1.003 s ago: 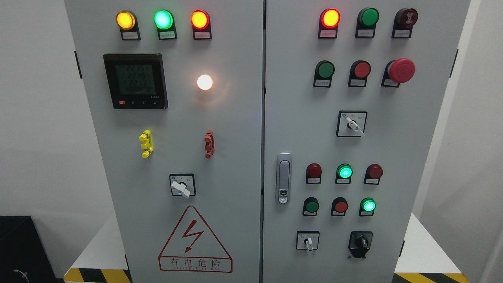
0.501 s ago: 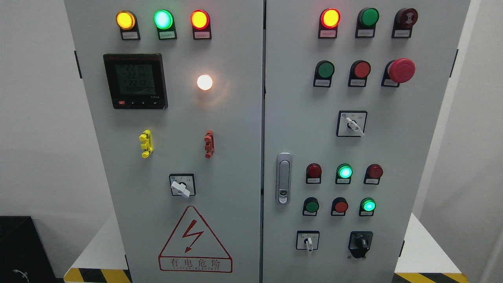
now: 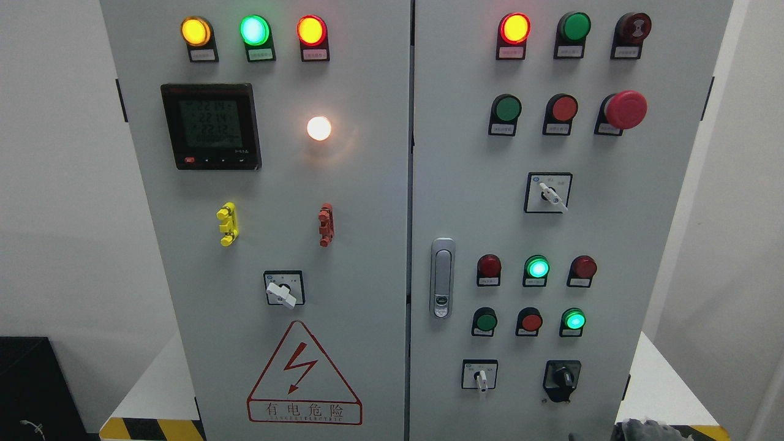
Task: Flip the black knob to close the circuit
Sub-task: 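Raise the right hand up to the black rotary knob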
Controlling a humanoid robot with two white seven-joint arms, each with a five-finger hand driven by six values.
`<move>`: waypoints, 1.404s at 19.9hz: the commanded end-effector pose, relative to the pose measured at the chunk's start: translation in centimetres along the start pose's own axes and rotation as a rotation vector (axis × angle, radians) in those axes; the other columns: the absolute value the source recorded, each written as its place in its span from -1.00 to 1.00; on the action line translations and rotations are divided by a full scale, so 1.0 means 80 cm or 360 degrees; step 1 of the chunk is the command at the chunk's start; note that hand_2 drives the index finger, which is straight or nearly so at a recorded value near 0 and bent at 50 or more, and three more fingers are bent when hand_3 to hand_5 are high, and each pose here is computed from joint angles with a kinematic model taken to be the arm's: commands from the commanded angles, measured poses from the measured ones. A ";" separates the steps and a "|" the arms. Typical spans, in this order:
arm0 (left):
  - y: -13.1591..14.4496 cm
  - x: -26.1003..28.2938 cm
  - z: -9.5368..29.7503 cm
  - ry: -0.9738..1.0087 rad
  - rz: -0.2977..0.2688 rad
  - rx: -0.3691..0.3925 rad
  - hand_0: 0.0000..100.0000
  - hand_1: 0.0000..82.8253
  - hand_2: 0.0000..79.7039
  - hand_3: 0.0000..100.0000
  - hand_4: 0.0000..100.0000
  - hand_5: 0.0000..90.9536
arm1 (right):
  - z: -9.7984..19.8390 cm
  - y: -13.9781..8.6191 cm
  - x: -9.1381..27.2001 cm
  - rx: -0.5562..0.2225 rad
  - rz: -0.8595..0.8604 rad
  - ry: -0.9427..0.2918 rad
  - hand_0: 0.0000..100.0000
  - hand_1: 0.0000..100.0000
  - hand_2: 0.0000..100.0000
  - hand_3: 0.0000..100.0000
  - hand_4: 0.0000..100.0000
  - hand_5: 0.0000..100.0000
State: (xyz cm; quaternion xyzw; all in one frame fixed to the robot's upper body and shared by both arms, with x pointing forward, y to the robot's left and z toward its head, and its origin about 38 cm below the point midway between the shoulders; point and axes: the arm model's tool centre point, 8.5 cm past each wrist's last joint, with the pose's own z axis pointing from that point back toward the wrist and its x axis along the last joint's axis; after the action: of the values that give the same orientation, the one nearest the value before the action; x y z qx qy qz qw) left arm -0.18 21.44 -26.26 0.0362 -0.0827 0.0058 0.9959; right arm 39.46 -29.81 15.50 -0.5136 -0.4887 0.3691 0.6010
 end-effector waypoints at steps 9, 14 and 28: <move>-0.001 -0.009 0.002 0.0031 -0.0067 -0.0014 -1.00 -1.00 -1.00 -1.00 -1.00 -1.00 | 0.004 -0.019 0.030 -0.0049 -0.0023 0.0079 -1.00 -1.00 0.52 0.93 0.53 0.41; -0.001 -0.009 0.002 0.0031 -0.0067 -0.0014 -1.00 -1.00 -1.00 -1.00 -1.00 -1.00 | 0.012 -0.020 0.047 -0.0075 -0.0060 0.0092 -1.00 -1.00 0.50 0.91 0.53 0.41; -0.001 -0.009 0.002 0.0029 -0.0067 -0.0014 -1.00 -1.00 -1.00 -1.00 -1.00 -1.00 | 0.010 -0.028 0.057 -0.0076 -0.0067 0.0152 -1.00 -1.00 0.47 0.88 0.52 0.41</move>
State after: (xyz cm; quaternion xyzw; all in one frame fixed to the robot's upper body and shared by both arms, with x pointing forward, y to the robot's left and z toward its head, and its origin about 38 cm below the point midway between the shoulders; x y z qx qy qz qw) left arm -0.18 21.44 -26.26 0.0362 -0.0827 0.0058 0.9959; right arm 39.65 -25.68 17.92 -0.5313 -0.4769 0.3431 0.6103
